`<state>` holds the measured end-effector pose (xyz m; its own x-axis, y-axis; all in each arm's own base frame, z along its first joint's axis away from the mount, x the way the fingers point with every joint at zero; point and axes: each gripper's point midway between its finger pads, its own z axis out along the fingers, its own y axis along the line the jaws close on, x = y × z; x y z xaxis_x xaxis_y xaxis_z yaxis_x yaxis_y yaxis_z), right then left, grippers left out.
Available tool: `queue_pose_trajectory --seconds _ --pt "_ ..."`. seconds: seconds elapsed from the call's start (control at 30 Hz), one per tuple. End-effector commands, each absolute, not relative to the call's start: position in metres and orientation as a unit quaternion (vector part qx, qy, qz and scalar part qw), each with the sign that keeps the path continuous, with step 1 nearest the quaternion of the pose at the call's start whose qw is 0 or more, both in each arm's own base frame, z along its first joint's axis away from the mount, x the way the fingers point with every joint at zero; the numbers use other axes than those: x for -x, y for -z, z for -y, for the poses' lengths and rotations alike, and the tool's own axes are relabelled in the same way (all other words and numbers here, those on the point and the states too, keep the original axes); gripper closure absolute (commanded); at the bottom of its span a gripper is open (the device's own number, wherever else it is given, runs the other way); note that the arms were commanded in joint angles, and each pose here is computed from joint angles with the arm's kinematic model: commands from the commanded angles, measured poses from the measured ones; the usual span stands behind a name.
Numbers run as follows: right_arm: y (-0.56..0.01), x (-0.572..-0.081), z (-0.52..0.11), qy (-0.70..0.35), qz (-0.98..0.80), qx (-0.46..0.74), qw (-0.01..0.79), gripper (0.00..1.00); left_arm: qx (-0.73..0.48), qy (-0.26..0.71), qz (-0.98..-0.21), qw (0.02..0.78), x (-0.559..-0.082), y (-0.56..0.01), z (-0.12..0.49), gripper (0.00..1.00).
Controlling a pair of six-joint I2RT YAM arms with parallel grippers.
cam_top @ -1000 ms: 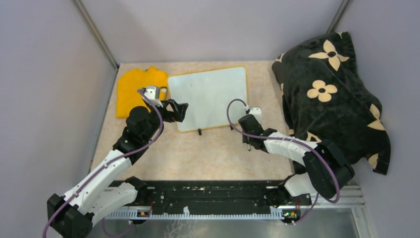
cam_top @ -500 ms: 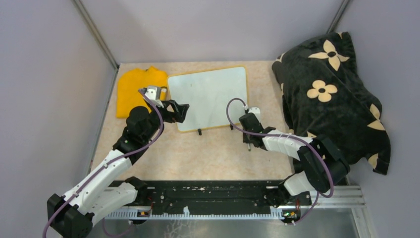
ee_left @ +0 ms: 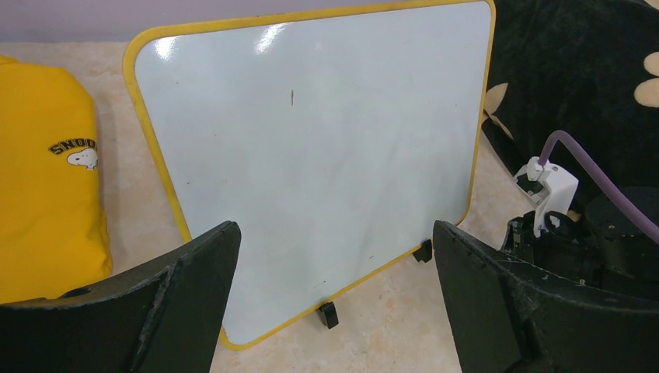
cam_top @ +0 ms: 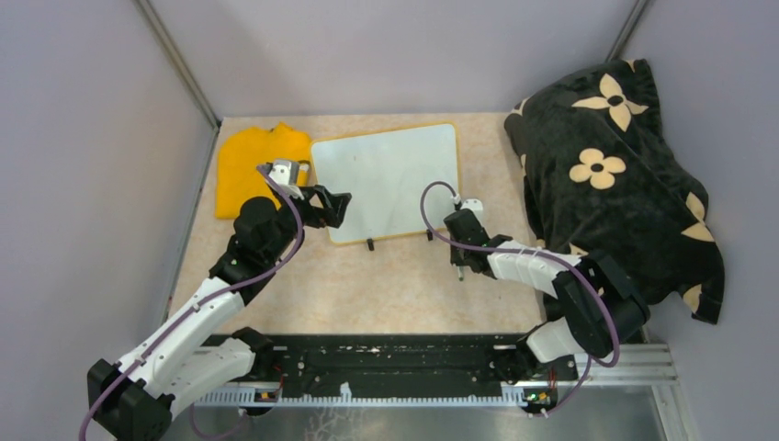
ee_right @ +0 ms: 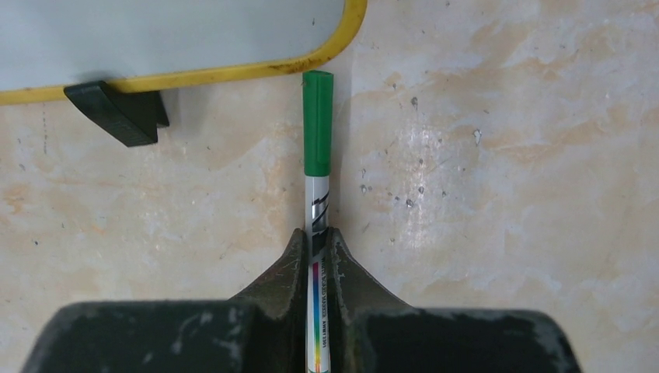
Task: Write a sentence on the whiteboard
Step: Open the whiteboard marker at the center of the board.
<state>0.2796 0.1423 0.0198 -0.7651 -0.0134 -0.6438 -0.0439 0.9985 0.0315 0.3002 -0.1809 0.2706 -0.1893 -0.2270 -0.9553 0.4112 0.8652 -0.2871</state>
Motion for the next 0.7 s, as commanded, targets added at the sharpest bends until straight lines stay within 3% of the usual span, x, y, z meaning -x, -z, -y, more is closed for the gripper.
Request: queue_pose_trajectory --seconds 0.0,0.37,0.67 --pt "-0.035 -0.271 -0.139 -0.031 -0.941 0.013 0.336 1.00 -0.072 0.264 -0.710 0.649 -0.297 -0.291 0.184 0.01" --pt "-0.138 -0.247 -0.158 -0.106 -0.894 0.063 0.430 1.00 -0.054 0.255 -0.706 0.658 -0.296 -0.296 0.175 0.01" --pt "-0.256 -0.215 -0.210 -0.293 -0.774 0.135 0.544 1.00 -0.019 0.282 -0.671 0.686 -0.291 -0.305 0.169 0.01"
